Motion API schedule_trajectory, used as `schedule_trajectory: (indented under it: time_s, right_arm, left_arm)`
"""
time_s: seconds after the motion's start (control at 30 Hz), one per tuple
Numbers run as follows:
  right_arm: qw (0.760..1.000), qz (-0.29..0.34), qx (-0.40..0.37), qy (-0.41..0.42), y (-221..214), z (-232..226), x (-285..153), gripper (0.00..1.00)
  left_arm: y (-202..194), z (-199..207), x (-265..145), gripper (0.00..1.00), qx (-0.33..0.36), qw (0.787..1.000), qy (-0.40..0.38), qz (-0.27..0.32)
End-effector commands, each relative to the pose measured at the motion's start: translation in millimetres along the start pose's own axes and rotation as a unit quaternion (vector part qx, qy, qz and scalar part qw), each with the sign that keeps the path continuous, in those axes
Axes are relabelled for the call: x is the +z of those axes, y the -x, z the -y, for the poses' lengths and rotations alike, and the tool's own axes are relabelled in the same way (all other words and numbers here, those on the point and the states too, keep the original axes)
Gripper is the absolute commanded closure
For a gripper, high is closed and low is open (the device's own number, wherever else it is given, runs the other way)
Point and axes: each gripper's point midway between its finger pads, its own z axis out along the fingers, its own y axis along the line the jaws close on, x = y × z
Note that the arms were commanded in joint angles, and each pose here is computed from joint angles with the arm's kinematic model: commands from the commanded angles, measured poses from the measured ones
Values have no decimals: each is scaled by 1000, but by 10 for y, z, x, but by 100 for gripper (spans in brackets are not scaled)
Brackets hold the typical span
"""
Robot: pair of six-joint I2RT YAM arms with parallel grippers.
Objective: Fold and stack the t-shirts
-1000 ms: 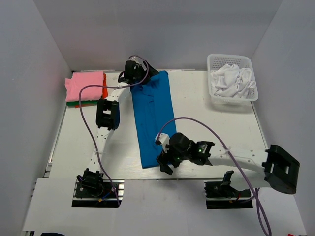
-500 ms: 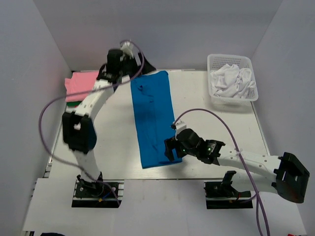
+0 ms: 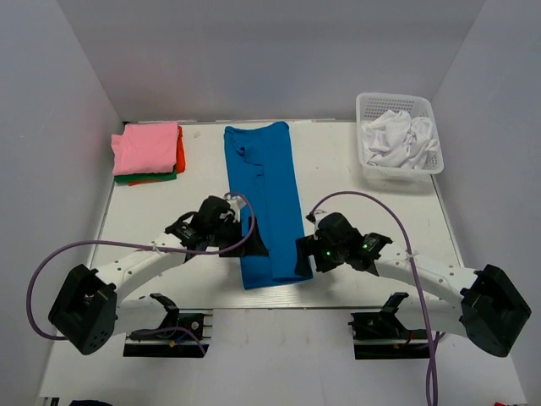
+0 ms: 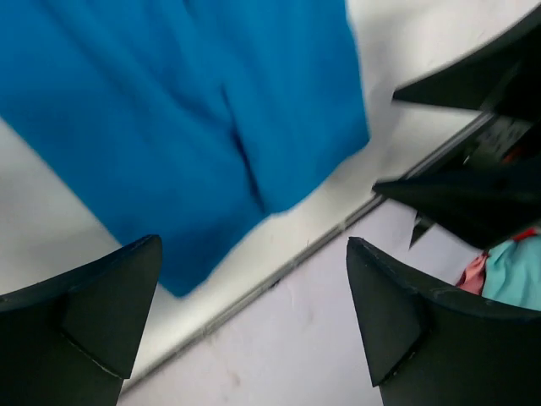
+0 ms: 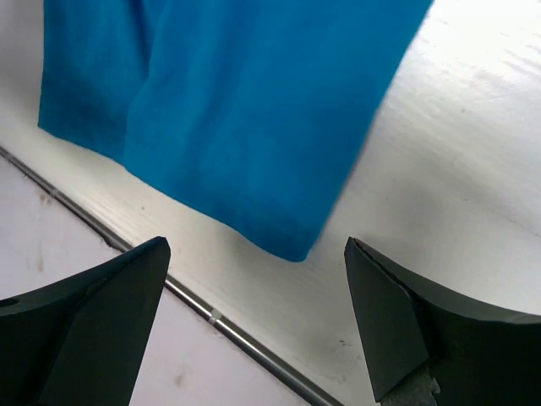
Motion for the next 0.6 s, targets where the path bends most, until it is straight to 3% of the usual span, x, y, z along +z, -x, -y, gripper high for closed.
schedule_trajectory:
  time_s: [0.0, 0.13, 0.3, 0.43, 0.5, 0.57]
  right_arm:
    - [998, -49, 7, 35, -212, -42, 17, 10]
    - [997, -66, 24, 43, -300, -25, 31, 10]
    - [996, -71, 47, 40, -340, 49, 109, 10]
    - [995, -73, 56, 37, -364, 83, 172, 13]
    - [994, -78, 62, 36, -370, 83, 186, 19]
    - [994, -81, 62, 39, -370, 69, 189, 26]
  left_arm:
    - [-408, -118, -98, 0, -33, 996, 61, -55]
    - [-923, -424, -14, 5, -45, 977, 141, -154]
    - [-994, -605, -7, 9, -31, 966, 199, -165]
    - [-975, -640, 92, 23, -20, 962, 212, -171]
    - [-1011, -605, 150, 29, -13, 963, 203, -177]
    - [-1102, -604, 185, 42, -9, 963, 190, -191]
